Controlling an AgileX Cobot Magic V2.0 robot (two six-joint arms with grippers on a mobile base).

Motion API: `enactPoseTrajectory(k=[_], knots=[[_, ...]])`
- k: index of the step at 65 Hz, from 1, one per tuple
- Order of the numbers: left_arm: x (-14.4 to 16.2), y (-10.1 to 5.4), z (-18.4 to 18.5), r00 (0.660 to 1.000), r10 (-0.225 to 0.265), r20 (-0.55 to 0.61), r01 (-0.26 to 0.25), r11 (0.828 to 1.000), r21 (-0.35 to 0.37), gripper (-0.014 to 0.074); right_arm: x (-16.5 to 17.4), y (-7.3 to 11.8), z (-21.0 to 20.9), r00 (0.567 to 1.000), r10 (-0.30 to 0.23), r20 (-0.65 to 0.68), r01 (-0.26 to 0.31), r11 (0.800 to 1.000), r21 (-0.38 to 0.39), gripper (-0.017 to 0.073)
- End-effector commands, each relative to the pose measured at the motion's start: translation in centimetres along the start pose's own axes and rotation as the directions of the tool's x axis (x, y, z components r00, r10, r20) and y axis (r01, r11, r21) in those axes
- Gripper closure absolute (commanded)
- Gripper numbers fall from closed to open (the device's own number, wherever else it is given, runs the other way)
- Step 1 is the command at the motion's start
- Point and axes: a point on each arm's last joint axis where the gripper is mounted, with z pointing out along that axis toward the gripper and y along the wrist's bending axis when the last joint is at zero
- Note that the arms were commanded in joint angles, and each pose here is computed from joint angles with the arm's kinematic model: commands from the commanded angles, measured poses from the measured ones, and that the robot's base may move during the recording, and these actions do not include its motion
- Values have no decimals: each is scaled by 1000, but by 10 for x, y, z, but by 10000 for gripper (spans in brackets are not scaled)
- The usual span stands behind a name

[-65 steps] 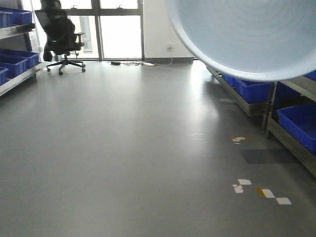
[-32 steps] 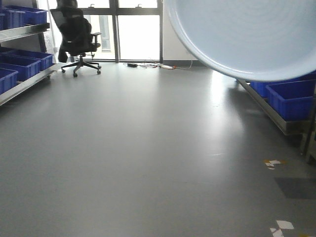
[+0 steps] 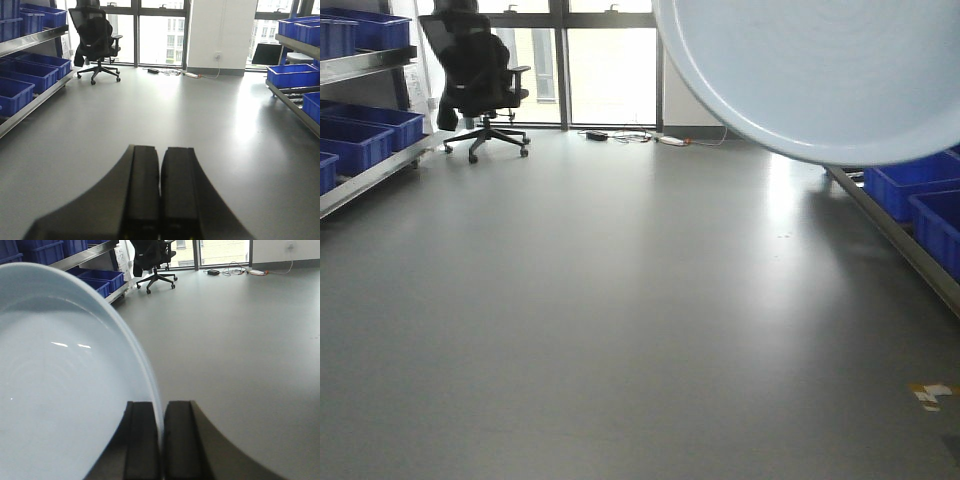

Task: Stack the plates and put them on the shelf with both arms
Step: 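Drive the base across the room to the shelf of blue bins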

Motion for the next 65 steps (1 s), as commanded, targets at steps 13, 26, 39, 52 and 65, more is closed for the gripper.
enactPoseTrajectory(k=[13, 26, 39, 52, 65], knots=[[-21, 0, -1, 992, -10, 124, 10, 1000, 2, 512, -20, 3, -2, 991, 6, 136, -3, 1000, -17, 511], [-21, 0, -1, 992, -10, 124, 10, 1000, 2, 512, -20, 3, -2, 991, 6, 136, -3, 1000, -17, 511], [-21, 0, -1, 992, -10, 124, 10, 1000, 2, 512, -20, 3, -2, 991, 6, 135, -3, 1000, -17, 511], [-20, 0, -1, 993, -10, 119, 10, 1000, 4, 512, -20, 3, -2, 991, 6, 135, -3, 1000, -17, 511], [-20, 0, -1, 993, -10, 119, 10, 1000, 4, 512, -20, 3, -2, 991, 6, 136, -3, 1000, -17, 511]])
